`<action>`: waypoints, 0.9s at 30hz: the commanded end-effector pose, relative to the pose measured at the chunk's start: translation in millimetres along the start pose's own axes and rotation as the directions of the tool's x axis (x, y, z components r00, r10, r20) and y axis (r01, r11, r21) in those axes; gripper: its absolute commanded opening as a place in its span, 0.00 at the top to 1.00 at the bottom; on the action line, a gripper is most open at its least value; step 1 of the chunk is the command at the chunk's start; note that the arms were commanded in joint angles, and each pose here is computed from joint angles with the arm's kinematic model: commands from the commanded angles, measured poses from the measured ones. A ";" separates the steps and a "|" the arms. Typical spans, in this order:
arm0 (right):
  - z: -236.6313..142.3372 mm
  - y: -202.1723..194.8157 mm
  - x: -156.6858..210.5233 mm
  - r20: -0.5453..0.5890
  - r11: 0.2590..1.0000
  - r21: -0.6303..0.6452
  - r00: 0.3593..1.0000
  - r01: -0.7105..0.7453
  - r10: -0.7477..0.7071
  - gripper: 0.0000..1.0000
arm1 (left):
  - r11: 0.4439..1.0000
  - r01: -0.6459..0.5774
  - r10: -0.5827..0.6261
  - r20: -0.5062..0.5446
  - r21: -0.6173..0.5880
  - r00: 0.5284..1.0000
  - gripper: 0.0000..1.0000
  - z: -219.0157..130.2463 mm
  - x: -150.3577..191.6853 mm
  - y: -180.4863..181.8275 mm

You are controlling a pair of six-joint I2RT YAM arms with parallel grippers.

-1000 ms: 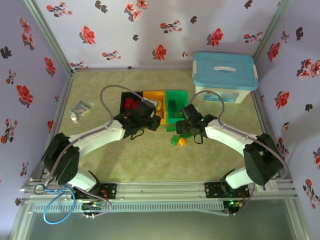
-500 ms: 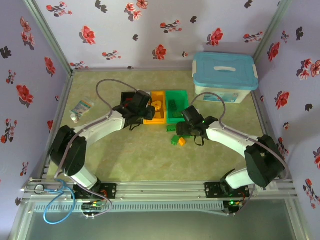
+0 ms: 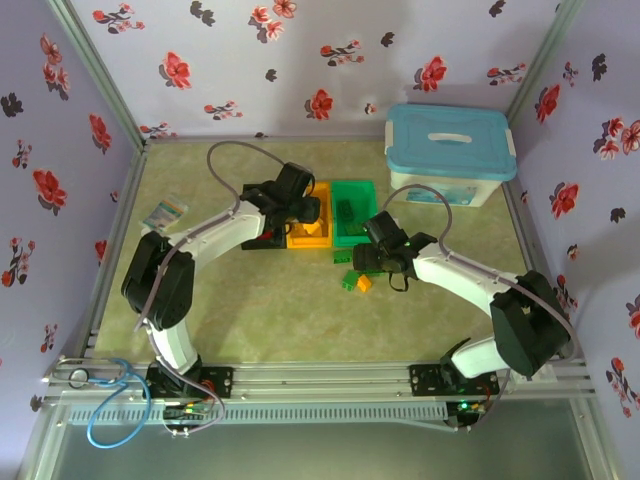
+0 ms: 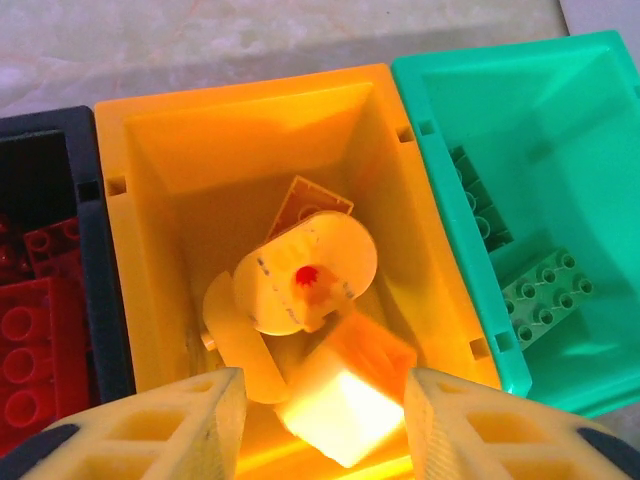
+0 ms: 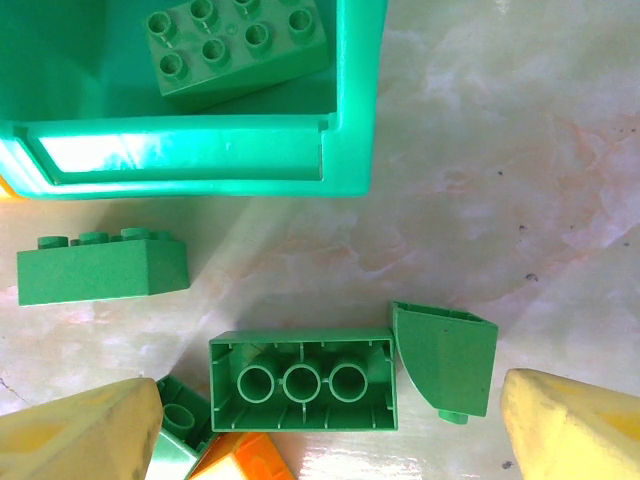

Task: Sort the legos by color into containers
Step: Place the lego in the container, then pick up the lego from the center of the table.

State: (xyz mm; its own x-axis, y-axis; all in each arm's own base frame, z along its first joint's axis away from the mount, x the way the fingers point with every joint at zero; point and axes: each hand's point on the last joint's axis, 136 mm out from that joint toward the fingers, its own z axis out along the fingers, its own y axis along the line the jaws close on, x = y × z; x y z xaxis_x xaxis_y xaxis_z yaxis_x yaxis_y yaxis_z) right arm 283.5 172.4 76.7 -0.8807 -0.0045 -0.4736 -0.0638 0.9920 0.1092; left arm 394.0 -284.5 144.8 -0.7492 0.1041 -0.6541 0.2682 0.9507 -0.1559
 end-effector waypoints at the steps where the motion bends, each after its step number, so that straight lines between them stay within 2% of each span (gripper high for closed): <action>1: -6.9 -2.6 -3.9 0.016 1.000 -0.002 1.000 -0.024 0.024 0.12 | 1.000 -0.010 0.009 0.037 0.014 0.999 0.52 -20.8 -7.2 3.5; 13: -4.1 9.3 -1.1 -0.011 0.999 -0.040 1.000 -0.026 0.026 0.11 | 0.999 0.031 -0.034 0.077 0.036 0.996 0.52 -49.5 13.6 15.6; 21: -1.5 40.0 9.8 -0.041 0.993 -0.058 0.994 0.103 -0.105 0.11 | 0.998 0.058 -0.060 0.050 0.027 0.997 0.52 -51.5 50.6 30.6; 27: 14.1 59.4 38.4 -0.114 0.983 -0.053 0.977 0.176 -0.181 0.16 | 0.996 0.086 -0.086 0.036 0.018 0.996 0.52 -55.6 72.0 41.0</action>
State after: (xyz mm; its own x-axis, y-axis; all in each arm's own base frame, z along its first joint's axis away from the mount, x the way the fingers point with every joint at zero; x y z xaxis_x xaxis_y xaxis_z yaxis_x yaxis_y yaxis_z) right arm 260.7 229.9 61.2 -0.8933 -0.1641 -0.4185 -0.2254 0.9690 0.1012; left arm 319.9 -224.6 124.7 -0.7613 0.0589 -0.6457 0.2321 0.9546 -0.1867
